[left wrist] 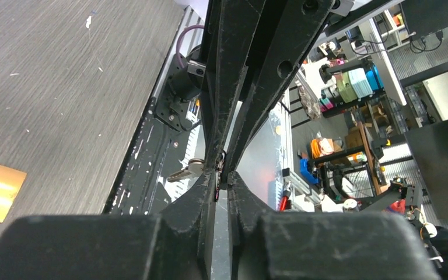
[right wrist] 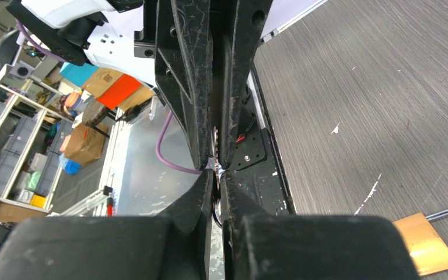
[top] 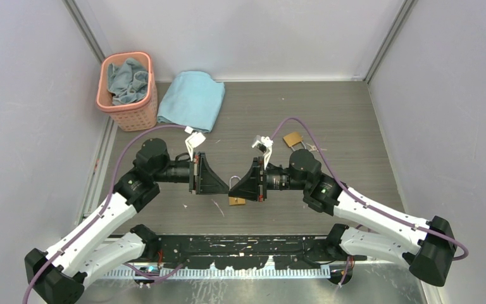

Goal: Unlock with the key

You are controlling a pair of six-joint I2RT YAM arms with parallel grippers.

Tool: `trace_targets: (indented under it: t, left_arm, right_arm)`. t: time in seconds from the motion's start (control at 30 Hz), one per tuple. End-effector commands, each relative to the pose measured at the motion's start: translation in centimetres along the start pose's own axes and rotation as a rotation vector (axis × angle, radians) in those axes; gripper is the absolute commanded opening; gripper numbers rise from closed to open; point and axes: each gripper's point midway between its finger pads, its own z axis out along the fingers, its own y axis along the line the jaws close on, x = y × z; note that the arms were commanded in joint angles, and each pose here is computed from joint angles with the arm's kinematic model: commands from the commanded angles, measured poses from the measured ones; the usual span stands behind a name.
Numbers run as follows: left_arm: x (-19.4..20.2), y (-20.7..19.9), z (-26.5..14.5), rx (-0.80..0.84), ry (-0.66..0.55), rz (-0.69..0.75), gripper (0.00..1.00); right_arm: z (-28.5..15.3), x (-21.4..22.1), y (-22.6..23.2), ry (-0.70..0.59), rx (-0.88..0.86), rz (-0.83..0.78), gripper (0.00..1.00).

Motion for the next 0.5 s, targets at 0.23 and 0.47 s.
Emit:
trace_targets:
  t: [0.23, 0.47]
  left_arm:
    - [-1.2, -0.8, -0.4, -0.033, -0.062, 0.079, 0.0]
    - [-3.0, -1.3, -0.9, -0.069, -0.173, 0.097, 0.0]
  right_arm:
    - [0.0, -2.5, 1.8, -0.077, -0.059, -0.039, 0.06]
    - [-0.2, -3.7, 1.6, -0.165, -0.035, -0.012, 0.66]
